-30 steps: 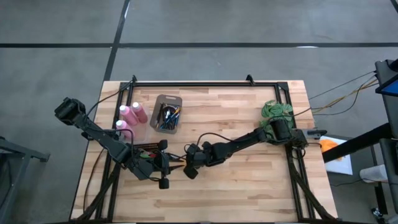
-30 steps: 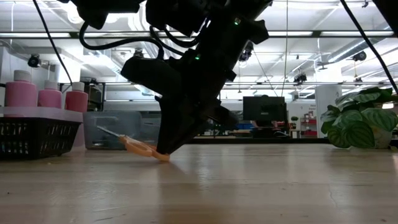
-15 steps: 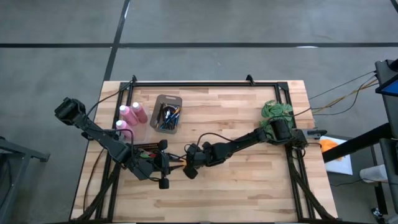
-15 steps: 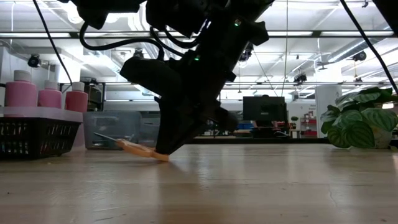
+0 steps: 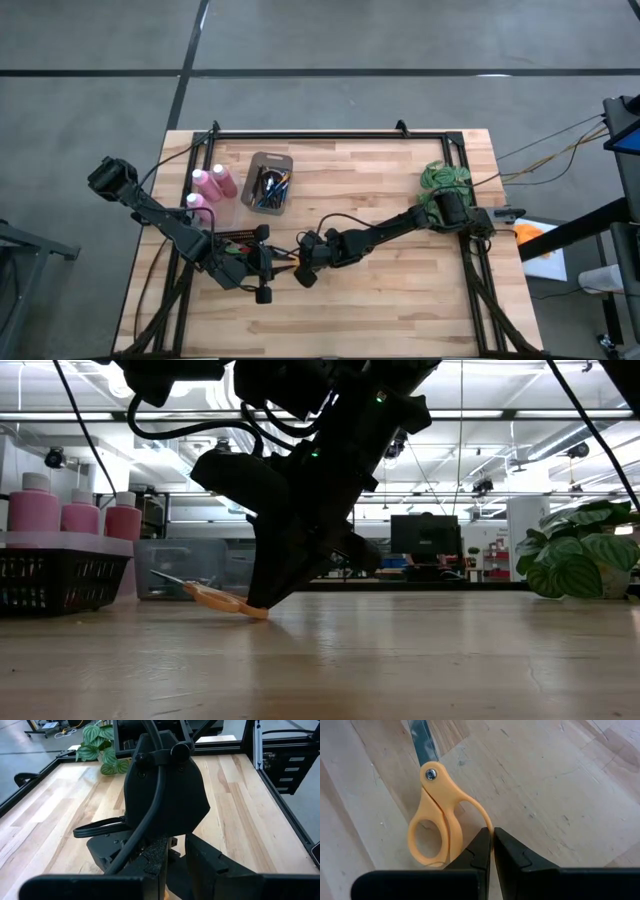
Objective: Pick & Place Paint Supplies
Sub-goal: Put the yellow scissors into the black basket
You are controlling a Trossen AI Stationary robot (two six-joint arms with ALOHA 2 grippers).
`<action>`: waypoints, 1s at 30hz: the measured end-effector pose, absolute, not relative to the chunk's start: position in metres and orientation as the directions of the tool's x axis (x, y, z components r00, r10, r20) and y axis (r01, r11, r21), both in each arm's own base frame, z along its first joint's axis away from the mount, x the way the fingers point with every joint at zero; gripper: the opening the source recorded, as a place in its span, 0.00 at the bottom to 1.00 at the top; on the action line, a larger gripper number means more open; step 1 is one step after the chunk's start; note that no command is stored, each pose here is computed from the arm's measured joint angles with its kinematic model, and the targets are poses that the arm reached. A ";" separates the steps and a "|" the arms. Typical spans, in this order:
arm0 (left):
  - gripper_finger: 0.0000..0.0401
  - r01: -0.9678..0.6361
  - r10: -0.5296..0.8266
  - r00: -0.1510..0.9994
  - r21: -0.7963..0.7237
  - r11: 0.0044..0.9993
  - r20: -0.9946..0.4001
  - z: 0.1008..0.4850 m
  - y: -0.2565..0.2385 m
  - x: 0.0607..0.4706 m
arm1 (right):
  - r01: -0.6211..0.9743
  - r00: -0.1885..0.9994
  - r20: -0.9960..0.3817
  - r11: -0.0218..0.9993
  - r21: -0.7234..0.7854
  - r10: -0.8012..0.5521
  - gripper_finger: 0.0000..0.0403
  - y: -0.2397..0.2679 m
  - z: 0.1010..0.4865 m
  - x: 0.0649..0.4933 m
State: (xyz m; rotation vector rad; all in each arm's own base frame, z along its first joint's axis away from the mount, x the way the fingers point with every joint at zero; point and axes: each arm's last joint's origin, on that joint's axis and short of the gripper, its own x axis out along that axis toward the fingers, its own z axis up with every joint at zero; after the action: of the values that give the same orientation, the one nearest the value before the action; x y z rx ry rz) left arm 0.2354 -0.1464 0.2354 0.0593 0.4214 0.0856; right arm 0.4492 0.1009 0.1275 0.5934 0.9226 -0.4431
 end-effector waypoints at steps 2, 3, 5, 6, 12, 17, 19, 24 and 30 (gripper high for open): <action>0.18 -0.070 0.095 0.909 0.075 0.995 -0.406 0.235 -0.146 0.235 | 0.590 0.535 -0.839 0.756 0.283 -0.103 0.03 0.101 0.128 0.449; 0.18 -0.070 0.095 0.909 0.075 0.995 -0.406 0.235 -0.146 0.235 | 0.590 0.535 -0.839 0.756 0.283 -0.104 0.03 0.101 0.128 0.449; 0.18 -0.070 0.095 0.909 0.075 0.995 -0.406 0.235 -0.146 0.235 | 0.590 0.535 -0.839 0.756 0.283 -0.103 0.03 0.101 0.128 0.449; 0.18 -0.070 0.095 0.909 0.075 0.995 -0.406 0.235 -0.146 0.235 | 0.590 0.535 -0.839 0.756 0.283 -0.103 0.03 0.101 0.128 0.449; 0.18 -0.070 0.095 0.909 0.075 0.995 -0.406 0.235 -0.146 0.235 | 0.590 0.535 -0.839 0.756 0.283 -0.104 0.05 0.101 0.128 0.449; 0.18 -0.070 0.095 0.909 0.075 0.995 -0.406 0.235 -0.146 0.235 | 0.581 0.535 -0.839 0.765 0.276 -0.103 0.17 0.101 0.128 0.449; 0.18 -0.070 0.095 0.909 0.075 0.995 -0.406 0.235 -0.146 0.235 | 0.572 0.535 -0.839 0.773 0.273 -0.100 0.21 0.101 0.128 0.449; 0.18 -0.070 0.095 0.909 0.075 0.995 -0.406 0.235 -0.146 0.235 | 0.567 0.534 -0.840 0.777 0.274 -0.094 0.24 0.101 0.128 0.449; 0.18 -0.070 0.095 0.909 0.075 0.995 -0.406 0.235 -0.146 0.235 | 0.564 0.536 -0.838 0.782 0.266 -0.101 0.24 0.103 0.128 0.449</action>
State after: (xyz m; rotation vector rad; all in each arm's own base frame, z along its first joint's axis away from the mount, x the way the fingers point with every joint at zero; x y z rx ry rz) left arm 0.2353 -0.1464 0.2354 0.0595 0.4214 0.0854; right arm 0.4487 0.1034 0.1276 0.5582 0.9286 -0.4214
